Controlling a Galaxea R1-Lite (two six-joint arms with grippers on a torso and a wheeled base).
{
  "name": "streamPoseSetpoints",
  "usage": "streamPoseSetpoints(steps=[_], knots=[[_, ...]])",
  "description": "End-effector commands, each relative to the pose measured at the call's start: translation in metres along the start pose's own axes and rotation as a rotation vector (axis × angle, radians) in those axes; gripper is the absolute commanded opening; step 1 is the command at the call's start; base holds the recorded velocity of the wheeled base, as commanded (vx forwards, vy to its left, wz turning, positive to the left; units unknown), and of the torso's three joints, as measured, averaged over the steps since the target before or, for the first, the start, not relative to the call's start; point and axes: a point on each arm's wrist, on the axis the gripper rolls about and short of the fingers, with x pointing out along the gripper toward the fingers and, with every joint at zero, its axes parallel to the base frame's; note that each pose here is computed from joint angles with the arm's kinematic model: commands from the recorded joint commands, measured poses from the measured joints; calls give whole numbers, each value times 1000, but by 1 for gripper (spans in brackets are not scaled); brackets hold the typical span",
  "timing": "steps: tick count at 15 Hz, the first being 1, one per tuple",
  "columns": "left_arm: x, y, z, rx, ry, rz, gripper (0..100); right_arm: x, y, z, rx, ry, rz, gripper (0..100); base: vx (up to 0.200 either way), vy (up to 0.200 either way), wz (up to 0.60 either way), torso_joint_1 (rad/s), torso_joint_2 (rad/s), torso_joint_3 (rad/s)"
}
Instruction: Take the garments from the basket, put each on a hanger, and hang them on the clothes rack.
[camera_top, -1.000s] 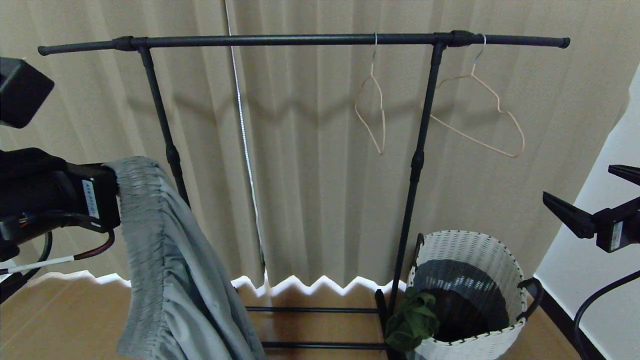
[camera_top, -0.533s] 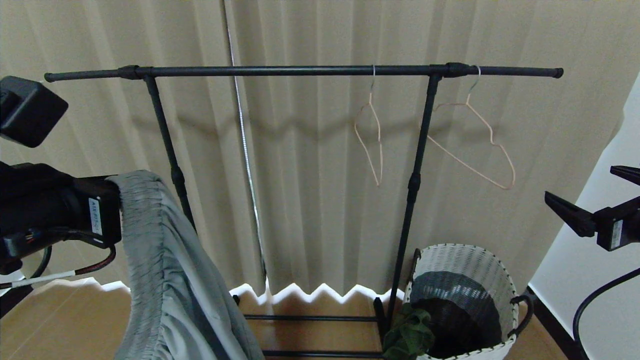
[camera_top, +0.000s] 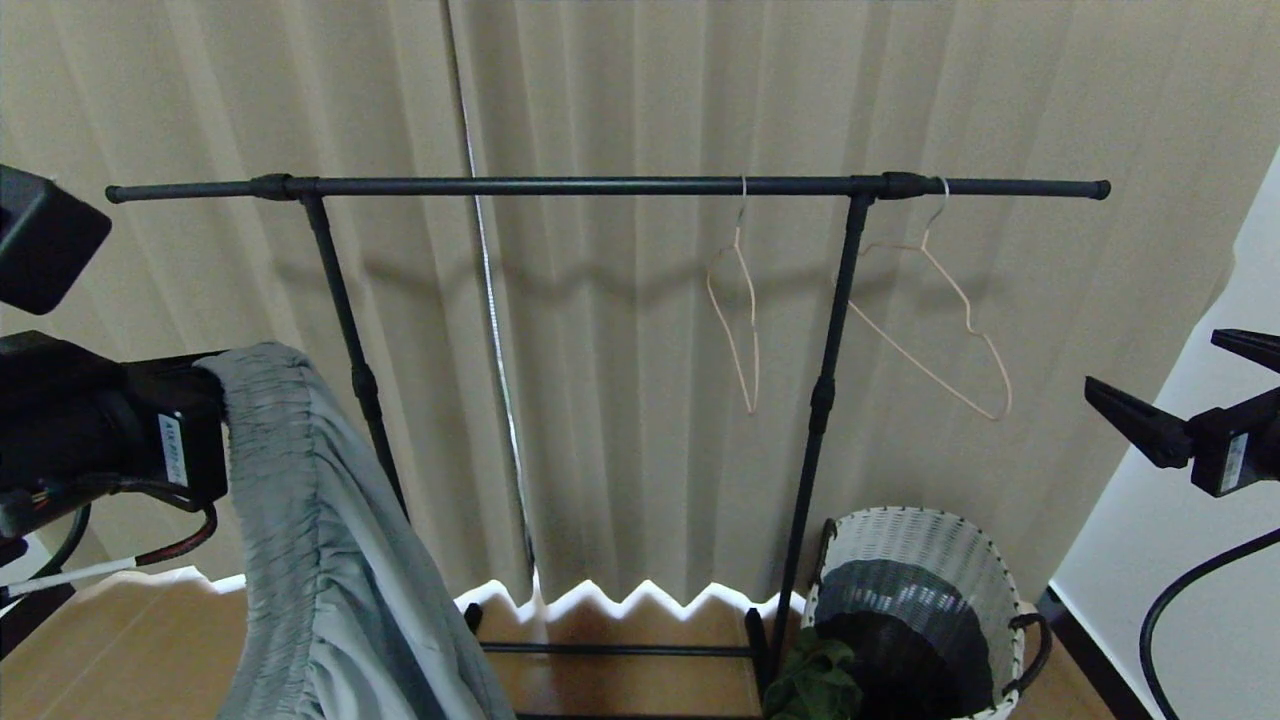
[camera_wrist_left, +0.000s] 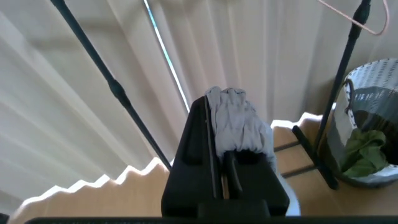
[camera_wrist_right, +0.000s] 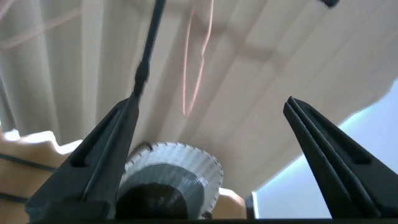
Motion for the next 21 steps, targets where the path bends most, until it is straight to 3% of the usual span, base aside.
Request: streamPoseSetpoints(steps=[1, 4, 8, 14, 21], knots=[[0, -1, -4, 7, -12, 5, 0, 1, 0, -1, 0, 2, 7, 100, 0, 0, 0, 0, 0, 0], [1, -2, -6, 1, -48, 10, 0, 4, 1, -3, 2, 16, 8, 100, 0, 0, 0, 0, 0, 0], [3, -2, -10, 0, -32, 10, 0, 4, 1, -4, 2, 23, 12, 100, 0, 0, 0, 0, 0, 0], [2, -4, -12, 6, -28, 3, 0, 5, 2, -5, 2, 27, 15, 100, 0, -200, 0, 6, 3, 2], [3, -3, -10, 2, -31, 3, 0, 9, 2, -8, 4, 42, 17, 100, 0, 0, 0, 0, 0, 0]])
